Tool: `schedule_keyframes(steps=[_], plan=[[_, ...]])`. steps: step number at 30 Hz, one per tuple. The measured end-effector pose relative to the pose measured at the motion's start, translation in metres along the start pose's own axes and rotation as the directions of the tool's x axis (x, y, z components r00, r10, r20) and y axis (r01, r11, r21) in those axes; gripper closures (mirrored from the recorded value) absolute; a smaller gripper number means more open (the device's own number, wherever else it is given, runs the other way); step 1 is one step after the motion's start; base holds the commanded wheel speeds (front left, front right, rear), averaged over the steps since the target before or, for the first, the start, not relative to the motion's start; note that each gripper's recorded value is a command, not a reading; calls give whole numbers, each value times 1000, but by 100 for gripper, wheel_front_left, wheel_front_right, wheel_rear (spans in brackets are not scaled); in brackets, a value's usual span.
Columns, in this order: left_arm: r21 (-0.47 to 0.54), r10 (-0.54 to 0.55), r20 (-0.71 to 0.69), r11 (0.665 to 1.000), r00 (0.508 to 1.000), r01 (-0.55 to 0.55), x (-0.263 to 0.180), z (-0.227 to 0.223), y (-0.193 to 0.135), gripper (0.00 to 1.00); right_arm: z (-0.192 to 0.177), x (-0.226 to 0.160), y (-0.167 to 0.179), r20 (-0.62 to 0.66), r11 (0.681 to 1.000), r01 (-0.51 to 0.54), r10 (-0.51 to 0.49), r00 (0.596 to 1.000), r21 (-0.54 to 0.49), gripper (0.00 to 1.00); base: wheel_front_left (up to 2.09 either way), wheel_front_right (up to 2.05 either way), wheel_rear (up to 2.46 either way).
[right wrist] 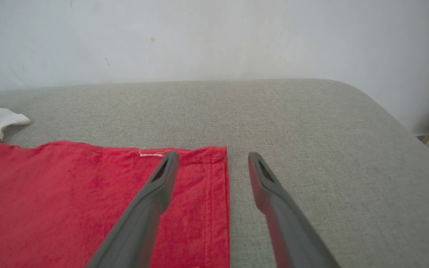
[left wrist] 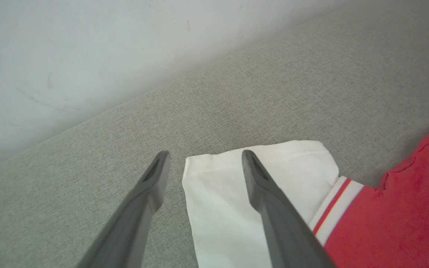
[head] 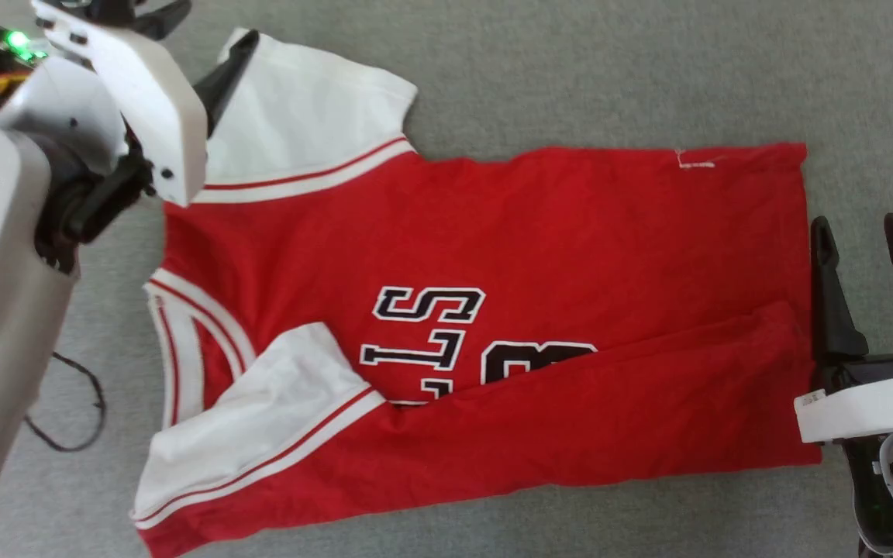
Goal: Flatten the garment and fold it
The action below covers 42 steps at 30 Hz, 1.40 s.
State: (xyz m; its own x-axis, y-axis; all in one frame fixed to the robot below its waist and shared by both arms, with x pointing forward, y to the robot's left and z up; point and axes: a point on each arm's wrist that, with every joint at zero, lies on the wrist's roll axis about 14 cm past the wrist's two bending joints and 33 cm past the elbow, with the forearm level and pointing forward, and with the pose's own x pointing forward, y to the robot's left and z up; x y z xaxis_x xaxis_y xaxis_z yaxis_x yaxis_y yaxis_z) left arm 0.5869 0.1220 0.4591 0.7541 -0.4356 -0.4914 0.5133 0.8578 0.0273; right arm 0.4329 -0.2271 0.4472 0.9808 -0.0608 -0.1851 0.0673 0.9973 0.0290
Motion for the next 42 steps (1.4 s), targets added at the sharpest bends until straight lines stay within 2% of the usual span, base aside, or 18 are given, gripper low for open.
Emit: schedule_keyframes(steps=[8, 11, 12, 13, 19, 25, 27, 29, 32, 38, 42], plan=[[-58, -24, -168, 998, 986, 14, 38, -52, 4, 0, -18, 1, -16, -45, 999, 47, -47, 998, -17, 0, 0, 0, 0], [-90, -44, -186, 996, 982, 28, 47, -62, 2, 0, -23, 0, -22, -59, 998, 63, -64, 996, -25, 0, 0, 0, 0], [-93, -46, -182, 995, 982, 30, 49, -62, 2, 40, -24, 1, -23, -61, 997, 66, -68, 996, -28, 0, 0, 0, 0], [-96, -47, -171, 995, 984, 31, 51, -61, 2, 99, -24, 1, -24, -62, 997, 68, -70, 996, -31, 0, 0, 0, 0], [-96, -44, -142, 995, 989, 31, 48, -58, 3, 100, -13, 10, -13, -36, 999, 37, -38, 999, -31, 0, 0, 0, 0], [-95, -33, -141, 995, 989, 20, 31, -59, 2, 100, 32, 32, 15, 32, 997, -41, 43, 999, -63, 0, 0, 0, 0], [-93, -30, -134, 995, 990, 17, 26, -57, 1, 100, 42, 43, 22, 16, 996, -61, 62, 998, -68, 0, 0, 0, 0], [-91, -24, -125, 996, 992, 13, 22, -55, 3, 100, 43, 53, 24, -31, 994, -74, 71, 997, -81, 0, 0, 0, 0], [-93, -21, -121, 996, 992, 10, 18, -55, 3, 100, 26, 64, 20, -162, 992, -79, 62, 985, -99, 0, 0, 0, 0], [-107, -27, -134, 994, 991, 12, 16, -65, 1, 100, -29, 69, 6, -427, 990, -80, 23, 904, -114, 0, 0, 0, 0], [-112, -21, -141, 994, 990, 5, 15, -70, 4, 100, -49, 68, 6, -505, 992, -85, 28, 863, -89, 0, 0, 0, 0]])
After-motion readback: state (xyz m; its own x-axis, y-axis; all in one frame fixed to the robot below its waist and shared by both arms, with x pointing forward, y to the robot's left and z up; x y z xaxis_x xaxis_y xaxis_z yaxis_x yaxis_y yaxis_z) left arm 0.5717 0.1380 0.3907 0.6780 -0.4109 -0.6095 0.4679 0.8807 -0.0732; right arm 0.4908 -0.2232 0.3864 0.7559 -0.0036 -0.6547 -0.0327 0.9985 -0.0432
